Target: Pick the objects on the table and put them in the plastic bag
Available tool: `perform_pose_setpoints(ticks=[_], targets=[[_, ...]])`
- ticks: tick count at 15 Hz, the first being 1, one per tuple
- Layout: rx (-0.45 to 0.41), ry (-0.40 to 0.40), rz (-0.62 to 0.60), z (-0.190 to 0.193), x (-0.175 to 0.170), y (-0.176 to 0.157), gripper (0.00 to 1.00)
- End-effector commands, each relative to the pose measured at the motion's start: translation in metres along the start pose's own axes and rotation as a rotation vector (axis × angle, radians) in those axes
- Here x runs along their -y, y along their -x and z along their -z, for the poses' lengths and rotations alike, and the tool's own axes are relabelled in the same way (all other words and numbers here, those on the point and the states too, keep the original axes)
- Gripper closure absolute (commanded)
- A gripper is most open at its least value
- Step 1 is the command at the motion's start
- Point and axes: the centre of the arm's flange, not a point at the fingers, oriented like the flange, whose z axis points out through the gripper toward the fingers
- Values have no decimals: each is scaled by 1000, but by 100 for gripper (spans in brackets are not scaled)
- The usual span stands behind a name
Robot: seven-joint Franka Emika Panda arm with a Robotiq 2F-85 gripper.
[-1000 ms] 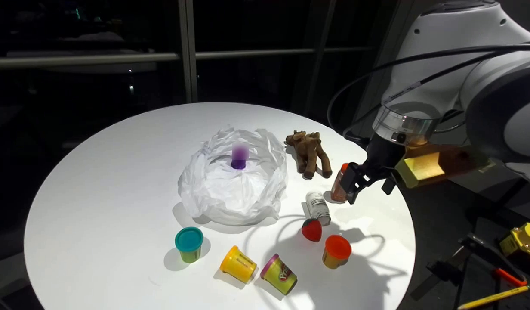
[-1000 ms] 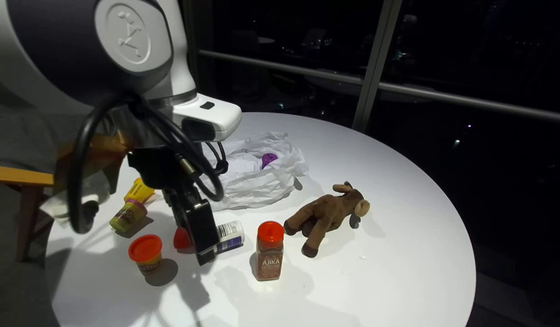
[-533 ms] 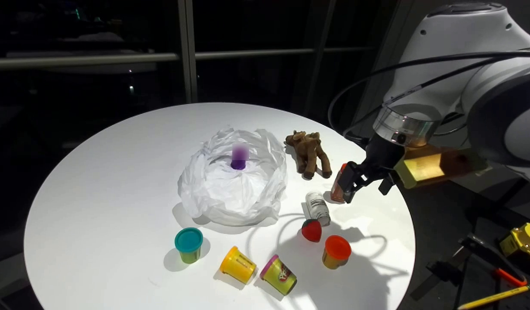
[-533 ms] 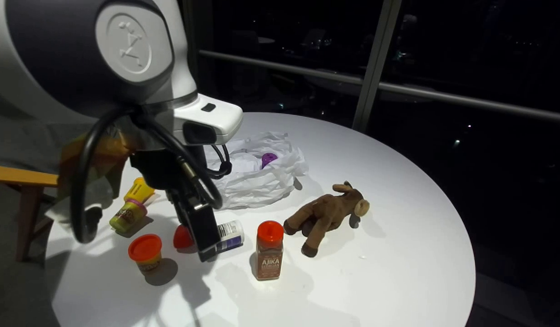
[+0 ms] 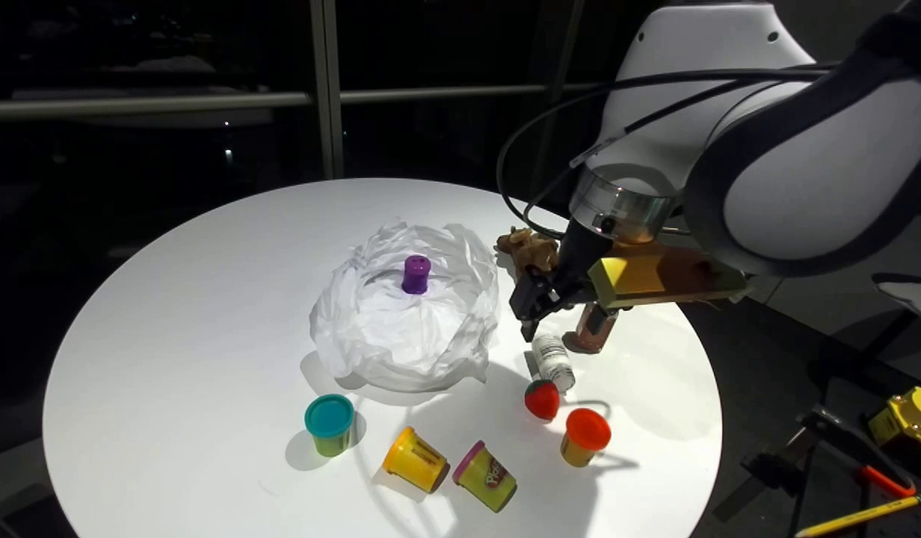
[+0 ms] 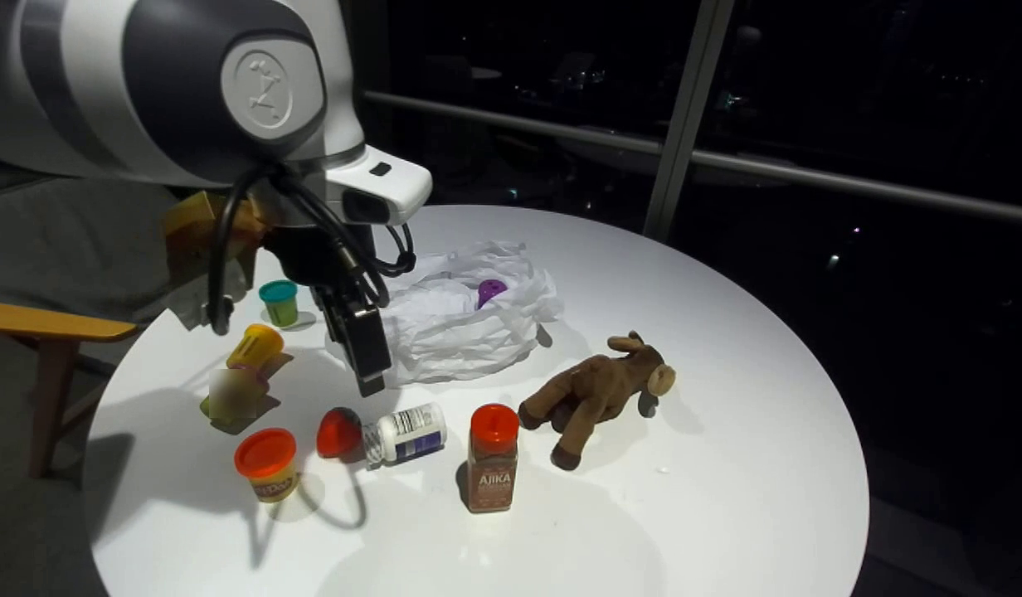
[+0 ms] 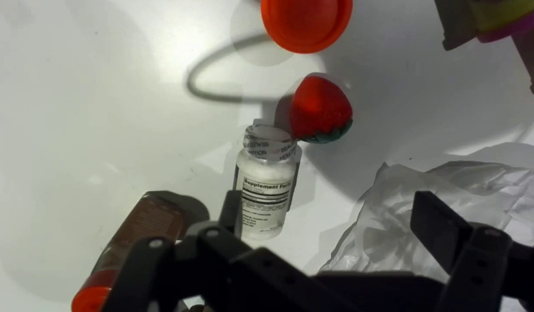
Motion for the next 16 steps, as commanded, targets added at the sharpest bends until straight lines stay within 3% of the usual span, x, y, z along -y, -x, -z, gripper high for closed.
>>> perform_pose_setpoints(ticks=[1, 6, 14, 15, 16], targets=[[-12, 34, -3, -10, 4, -19, 0], [40, 92, -8, -37, -5, -28, 0], [32, 132, -14, -75, -5, -43, 0], [31, 137, -19, -78, -5, -46, 25], [29, 140, -21, -80, -6, -49, 27]])
